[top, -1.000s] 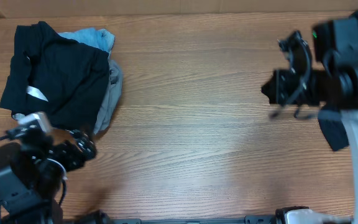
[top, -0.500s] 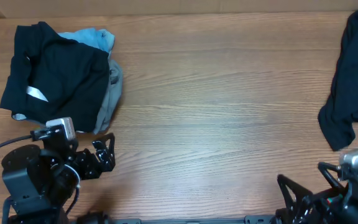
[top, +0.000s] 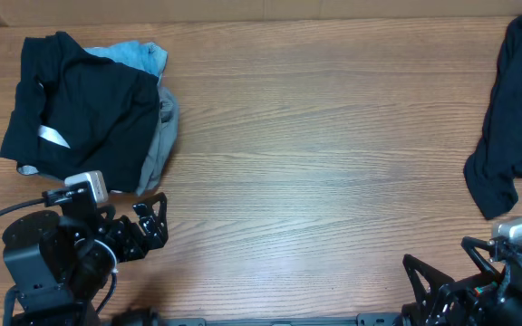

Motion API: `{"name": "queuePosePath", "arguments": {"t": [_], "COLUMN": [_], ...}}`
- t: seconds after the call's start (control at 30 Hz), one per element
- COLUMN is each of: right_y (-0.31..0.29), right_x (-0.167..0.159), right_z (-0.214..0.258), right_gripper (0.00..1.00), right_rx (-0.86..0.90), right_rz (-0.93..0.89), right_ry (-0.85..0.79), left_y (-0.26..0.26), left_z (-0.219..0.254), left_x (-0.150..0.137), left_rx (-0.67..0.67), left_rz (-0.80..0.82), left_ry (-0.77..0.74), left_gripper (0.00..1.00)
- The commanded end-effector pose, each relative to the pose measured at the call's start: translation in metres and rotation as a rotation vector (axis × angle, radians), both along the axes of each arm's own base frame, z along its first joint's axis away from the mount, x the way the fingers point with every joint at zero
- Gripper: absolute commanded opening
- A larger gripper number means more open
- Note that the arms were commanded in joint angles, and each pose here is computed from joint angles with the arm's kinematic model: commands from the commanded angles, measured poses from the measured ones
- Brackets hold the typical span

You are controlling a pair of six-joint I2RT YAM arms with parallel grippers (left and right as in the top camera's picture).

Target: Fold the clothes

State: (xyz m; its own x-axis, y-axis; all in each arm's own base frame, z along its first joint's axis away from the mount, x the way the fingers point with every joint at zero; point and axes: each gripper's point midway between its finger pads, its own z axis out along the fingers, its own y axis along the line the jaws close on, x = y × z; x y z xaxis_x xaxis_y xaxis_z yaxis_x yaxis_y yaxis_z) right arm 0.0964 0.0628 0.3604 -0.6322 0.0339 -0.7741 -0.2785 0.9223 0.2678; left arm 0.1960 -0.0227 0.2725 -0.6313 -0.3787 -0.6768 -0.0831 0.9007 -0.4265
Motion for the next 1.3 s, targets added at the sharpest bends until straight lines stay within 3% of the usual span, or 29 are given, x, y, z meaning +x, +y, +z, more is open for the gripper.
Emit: {"name": "queuePosePath", "arguments": {"t": [0.0, 0.3, 0.57, 0.8, 1.27], "right_y": [0.000, 0.000, 0.000, 0.000, 0.000], "right_x": [0.001, 0.001, 0.001, 0.001, 0.001], "right_z": [-0.001, -0.001, -0.001, -0.001, -0.001], "right_gripper": [1.00, 1.00, 1.00, 1.00, 1.00], "right_rx": [-0.005, -0.005, -0.005, -0.005, -0.005], "right_rz": [0.003, 0.003, 0.003, 0.003, 0.003], "right_ry": [0.001, 0.001, 0.001, 0.001, 0.001], "left_y": [-0.004, 0.012, -0.010, -0.012, -0.022], "left_z": [-0.005, 0.007, -0.056, -0.105, -0.136], "left_x": [-0.013, -0.020, 0.004, 0.013, 0.029], "left_rx": [-0.002, 0.274, 0.232, 0.238, 0.238], "left_rz": [-0.007, -0.005, -0.115, -0.129, -0.166], "left_ry": [0.029, -0.276, -0.443, -0.400, -0.457], "left_gripper": [1.00, 1.00, 1.00, 1.00, 1.00]}}
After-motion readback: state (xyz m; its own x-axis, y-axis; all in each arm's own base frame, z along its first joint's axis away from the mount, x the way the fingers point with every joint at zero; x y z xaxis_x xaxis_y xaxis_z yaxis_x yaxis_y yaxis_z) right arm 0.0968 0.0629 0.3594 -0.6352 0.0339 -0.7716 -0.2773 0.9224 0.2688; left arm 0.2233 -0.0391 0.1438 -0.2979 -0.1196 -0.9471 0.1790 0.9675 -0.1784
